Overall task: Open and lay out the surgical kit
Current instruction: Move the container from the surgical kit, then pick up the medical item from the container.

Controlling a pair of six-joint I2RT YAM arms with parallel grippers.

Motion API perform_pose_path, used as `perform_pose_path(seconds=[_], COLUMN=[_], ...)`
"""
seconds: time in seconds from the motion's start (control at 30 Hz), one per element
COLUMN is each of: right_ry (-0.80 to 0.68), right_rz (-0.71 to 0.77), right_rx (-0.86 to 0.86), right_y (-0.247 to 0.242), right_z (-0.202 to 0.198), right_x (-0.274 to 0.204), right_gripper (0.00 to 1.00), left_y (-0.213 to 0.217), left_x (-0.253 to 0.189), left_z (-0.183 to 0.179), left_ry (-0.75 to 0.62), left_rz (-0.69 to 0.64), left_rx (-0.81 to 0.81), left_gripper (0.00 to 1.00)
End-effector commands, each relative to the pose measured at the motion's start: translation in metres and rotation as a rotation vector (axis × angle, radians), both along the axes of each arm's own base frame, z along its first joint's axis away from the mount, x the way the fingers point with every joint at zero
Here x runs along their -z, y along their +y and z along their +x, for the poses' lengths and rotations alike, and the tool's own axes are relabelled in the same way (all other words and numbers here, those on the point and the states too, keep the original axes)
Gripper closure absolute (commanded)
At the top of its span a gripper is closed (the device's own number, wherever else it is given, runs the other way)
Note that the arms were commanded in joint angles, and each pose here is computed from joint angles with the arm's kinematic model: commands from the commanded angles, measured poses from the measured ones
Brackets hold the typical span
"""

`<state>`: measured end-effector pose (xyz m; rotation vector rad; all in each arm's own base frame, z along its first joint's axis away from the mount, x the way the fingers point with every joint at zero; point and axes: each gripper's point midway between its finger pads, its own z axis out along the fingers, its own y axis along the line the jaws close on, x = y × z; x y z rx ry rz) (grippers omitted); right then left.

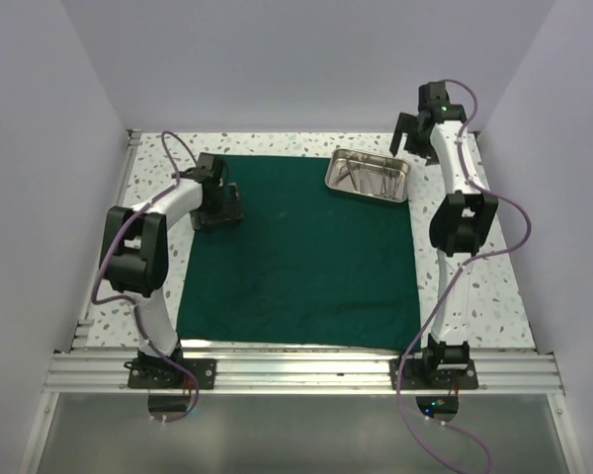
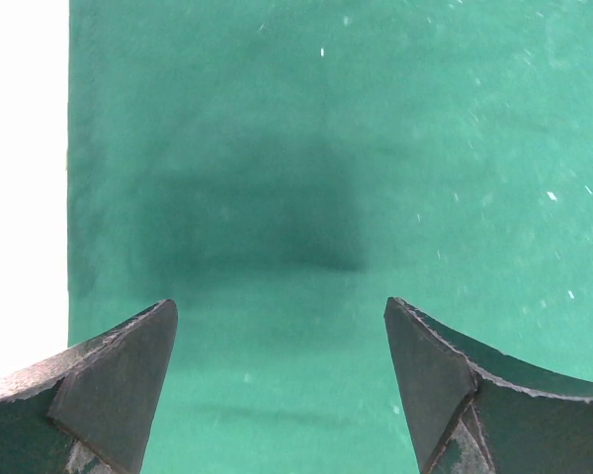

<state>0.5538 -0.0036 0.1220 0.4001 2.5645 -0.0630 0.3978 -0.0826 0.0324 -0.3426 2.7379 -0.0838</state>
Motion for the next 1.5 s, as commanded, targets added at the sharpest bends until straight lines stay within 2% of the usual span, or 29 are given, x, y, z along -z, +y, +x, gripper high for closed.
perform_pose_path(seconds=[0.0,0.13,0.17,0.27,0.3,0.47,0.67,1.0,1.47], right_ry=[-0.241,-0.195,-0.175,-0.134,-0.121,-0.084,-0.044,0.016,0.087], right_rz=[0.087,0.07,0.074,0.071,0.056,-0.002,-0.083,-0.091,-0.112], right_rx=[-0.103,-0.165,-0.179,-0.185,-0.179,-0.138,-0.1,-0.093,-0.095], right_y=[0.05,0.087,0.1,0.114,0.116,0.106,0.09,0.09,0.087], right_z=[0.008,0.012,0.011,0.013,0.014,0.016,0.016,0.016,0.009], right_x=[-0.099,-0.069,-0.059,-0.034,-0.024,-0.001,0.021,0.062,0.102], right_gripper=[0.02,0.08,0.14,0.2,0.26,0.44,0.59,0.66,0.67], left_y=[0.004,0.006,0.007,0.01,0.012,0.014,0.017,0.018,0.019], left_x=[-0.031,-0.035,-0.036,-0.042,-0.044,-0.044,-0.035,-0.031,-0.03], left_z=[-0.005,-0.018,-0.02,-0.029,-0.034,-0.048,-0.062,-0.061,-0.057], left_ry=[-0.059,-0.059,-0.058,-0.067,-0.067,-0.057,-0.021,0.014,0.038], left_rz=[-0.015,-0.015,-0.011,-0.004,-0.003,0.0,0.01,0.021,0.037], left_rx=[-0.014,-0.012,-0.012,-0.016,-0.016,-0.018,-0.016,-0.003,0.006], left_gripper=[0.1,0.1,0.1,0.1,0.1,0.1,0.1,0.1,0.11])
